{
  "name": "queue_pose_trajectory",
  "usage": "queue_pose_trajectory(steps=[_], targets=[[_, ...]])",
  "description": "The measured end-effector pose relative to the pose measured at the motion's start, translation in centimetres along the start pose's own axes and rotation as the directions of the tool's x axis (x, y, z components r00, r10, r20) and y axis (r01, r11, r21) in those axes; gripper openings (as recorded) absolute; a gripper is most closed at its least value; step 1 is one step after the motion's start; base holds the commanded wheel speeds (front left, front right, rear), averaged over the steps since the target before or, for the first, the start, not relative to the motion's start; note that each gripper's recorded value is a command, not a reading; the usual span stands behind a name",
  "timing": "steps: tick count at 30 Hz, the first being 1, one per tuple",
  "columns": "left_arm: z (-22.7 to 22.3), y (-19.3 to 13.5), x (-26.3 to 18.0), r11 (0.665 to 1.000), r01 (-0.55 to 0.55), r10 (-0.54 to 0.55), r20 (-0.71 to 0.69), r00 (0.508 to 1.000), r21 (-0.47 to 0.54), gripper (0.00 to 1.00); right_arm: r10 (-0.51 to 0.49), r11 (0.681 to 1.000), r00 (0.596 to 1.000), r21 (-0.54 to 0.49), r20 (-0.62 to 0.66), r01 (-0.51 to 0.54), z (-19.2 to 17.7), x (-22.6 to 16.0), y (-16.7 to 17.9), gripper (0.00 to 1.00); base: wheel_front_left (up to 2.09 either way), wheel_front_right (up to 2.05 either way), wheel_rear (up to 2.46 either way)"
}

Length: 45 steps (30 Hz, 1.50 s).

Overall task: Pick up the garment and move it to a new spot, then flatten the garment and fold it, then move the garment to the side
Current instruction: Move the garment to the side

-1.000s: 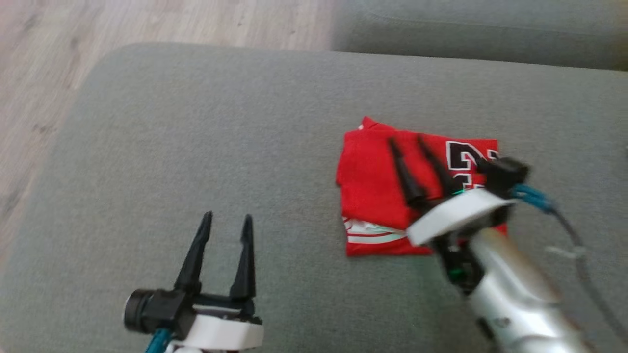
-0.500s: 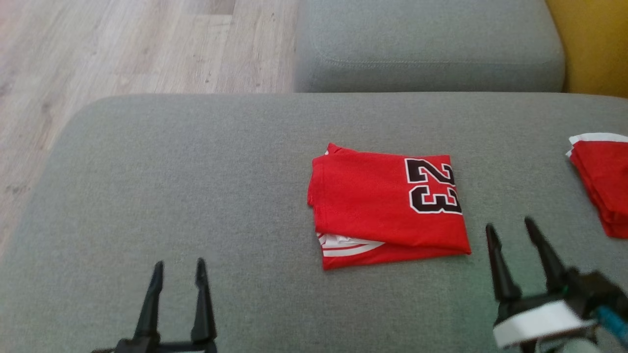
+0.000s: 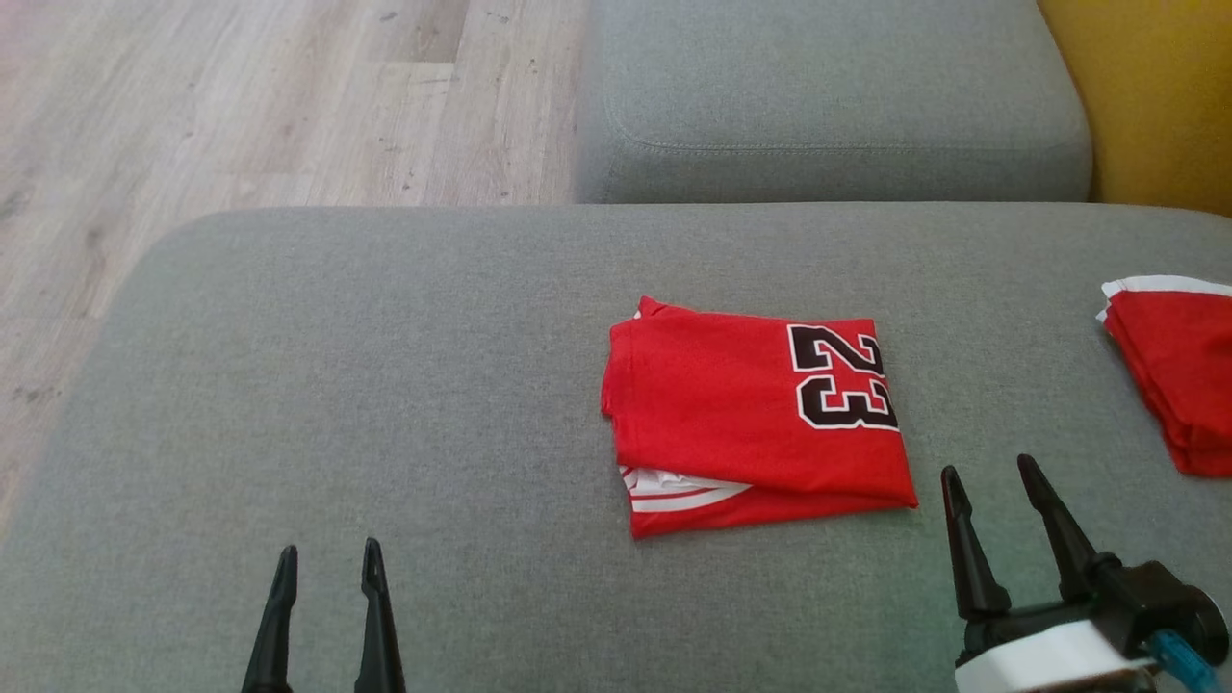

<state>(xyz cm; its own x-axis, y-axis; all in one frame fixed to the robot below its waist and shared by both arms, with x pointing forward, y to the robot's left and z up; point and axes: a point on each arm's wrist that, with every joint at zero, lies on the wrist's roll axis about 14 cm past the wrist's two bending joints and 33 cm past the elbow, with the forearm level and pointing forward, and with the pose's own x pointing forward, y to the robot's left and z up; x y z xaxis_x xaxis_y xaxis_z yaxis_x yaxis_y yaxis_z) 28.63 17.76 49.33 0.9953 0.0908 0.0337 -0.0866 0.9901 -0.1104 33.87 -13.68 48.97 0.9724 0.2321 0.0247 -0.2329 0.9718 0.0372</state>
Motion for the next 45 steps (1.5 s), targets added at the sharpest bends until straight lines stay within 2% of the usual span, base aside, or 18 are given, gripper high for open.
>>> queue_pose_trajectory(steps=[25, 37, 41, 45], targets=[[-0.1, 0.4, -0.6, 1.000, 0.000, 0.000, 0.001, 1.000, 0.010, 1.00, 0.010, 1.000, 1.000, -0.006, -0.011, -0.010, -0.3, 0.0, 0.4, 1.00, 0.00, 0.00, 0.00], [-1.2, -0.4, -0.2, 0.999, 0.028, -0.027, -0.043, 0.999, 0.022, 1.00, -0.014, 1.000, 0.997, 0.011, -0.071, 0.015, -2.2, 0.1, -0.2, 1.00, 0.00, 0.00, 0.00], [-1.8, -0.9, 0.5, 0.998, 0.049, -0.047, -0.069, 0.997, 0.027, 1.00, -0.020, 0.999, 0.995, 0.024, -0.096, 0.022, -3.1, 1.5, -0.6, 1.00, 0.00, 0.00, 0.00], [-1.7, -1.9, 2.7, 0.996, 0.081, -0.080, -0.064, 0.995, 0.028, 1.00, -0.024, 0.997, 0.994, 0.068, -0.107, 0.032, -3.8, 5.1, -1.1, 1.00, 0.00, 0.00, 0.00]])
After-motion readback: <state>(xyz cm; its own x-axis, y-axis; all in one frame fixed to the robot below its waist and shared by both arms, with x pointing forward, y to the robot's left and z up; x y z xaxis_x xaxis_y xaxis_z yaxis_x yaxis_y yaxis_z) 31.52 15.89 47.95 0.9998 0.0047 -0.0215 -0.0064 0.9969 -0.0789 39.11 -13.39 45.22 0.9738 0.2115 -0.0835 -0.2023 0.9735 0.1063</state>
